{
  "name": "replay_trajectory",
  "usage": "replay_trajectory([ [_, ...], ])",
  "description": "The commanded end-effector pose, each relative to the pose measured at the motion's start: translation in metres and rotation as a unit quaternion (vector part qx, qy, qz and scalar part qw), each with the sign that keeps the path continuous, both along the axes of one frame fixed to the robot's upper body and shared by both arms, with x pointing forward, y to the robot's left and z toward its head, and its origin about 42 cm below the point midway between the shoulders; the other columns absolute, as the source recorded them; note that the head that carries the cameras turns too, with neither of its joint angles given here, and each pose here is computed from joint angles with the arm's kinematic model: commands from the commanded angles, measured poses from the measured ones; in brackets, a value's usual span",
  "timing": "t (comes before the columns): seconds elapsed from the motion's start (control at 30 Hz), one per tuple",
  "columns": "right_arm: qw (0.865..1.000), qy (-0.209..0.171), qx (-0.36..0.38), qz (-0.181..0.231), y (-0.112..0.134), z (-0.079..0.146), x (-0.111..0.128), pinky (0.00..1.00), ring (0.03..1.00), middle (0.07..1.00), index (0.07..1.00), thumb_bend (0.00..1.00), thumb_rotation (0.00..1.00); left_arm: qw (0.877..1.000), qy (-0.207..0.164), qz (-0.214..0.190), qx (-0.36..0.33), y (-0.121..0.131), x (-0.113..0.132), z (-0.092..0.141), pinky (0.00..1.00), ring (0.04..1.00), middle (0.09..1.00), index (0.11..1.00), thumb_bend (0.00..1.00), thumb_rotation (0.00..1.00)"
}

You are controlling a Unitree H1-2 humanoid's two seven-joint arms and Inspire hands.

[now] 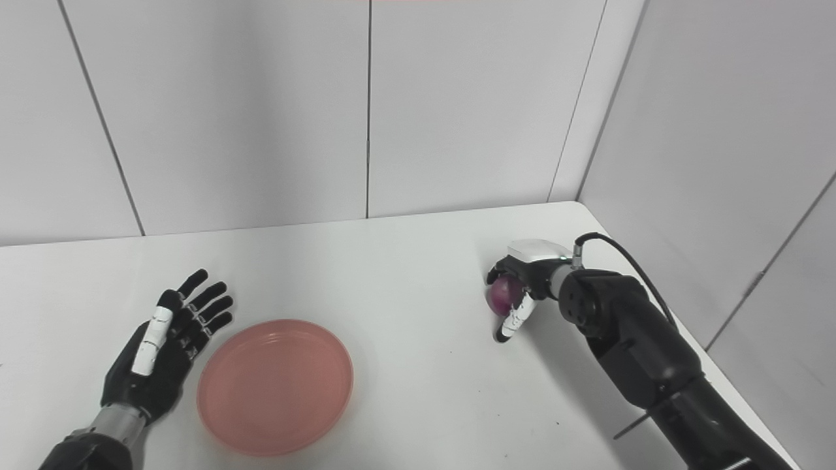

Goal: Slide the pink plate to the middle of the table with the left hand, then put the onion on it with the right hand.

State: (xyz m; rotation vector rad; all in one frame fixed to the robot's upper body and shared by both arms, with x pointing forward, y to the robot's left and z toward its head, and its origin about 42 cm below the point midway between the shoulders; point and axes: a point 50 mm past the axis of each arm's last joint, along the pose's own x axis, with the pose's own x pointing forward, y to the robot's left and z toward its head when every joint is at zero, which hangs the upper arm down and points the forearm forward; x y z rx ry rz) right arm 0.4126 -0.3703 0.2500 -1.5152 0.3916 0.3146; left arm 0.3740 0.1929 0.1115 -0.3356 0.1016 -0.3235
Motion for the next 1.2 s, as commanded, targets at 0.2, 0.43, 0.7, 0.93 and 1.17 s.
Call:
replay_trajectory([
  [0.2, 0.999, 0.008, -0.023, -0.031, -0.009, 0.022, 0.010, 0.64, 0.751, 0.805, 0.813, 1.00, 0.27, 0.995, 0.093, 0.015, 0.017, 0.009, -0.020, -0.037, 0.88, 0.853, 0.843, 0.882, 0.81, 0.64],
  [0.43, 0.998, 0.026, -0.027, -0.042, -0.012, 0.022, 0.012, 0.67, 0.743, 0.780, 0.775, 1.00, 0.28, 0.995, 0.093, 0.013, 0.016, 0.009, -0.020, -0.037, 0.88, 0.852, 0.844, 0.883, 0.81, 0.65],
  [0.7, 0.998, 0.034, -0.029, -0.044, -0.015, 0.021, 0.013, 0.61, 0.667, 0.717, 0.714, 0.97, 0.19, 0.995, 0.095, 0.012, 0.018, 0.010, -0.021, -0.037, 0.88, 0.853, 0.843, 0.884, 0.80, 0.66],
  [0.93, 0.997, 0.044, -0.031, -0.052, -0.017, 0.020, 0.012, 0.60, 0.663, 0.709, 0.699, 0.97, 0.19, 0.995, 0.094, 0.013, 0.016, 0.011, -0.021, -0.037, 0.88, 0.854, 0.847, 0.885, 0.80, 0.65],
  [1.17, 0.997, 0.053, -0.026, -0.053, -0.021, 0.019, 0.012, 0.60, 0.660, 0.707, 0.698, 0.98, 0.18, 0.995, 0.093, 0.012, 0.015, 0.011, -0.021, -0.037, 0.88, 0.852, 0.845, 0.888, 0.79, 0.66],
])
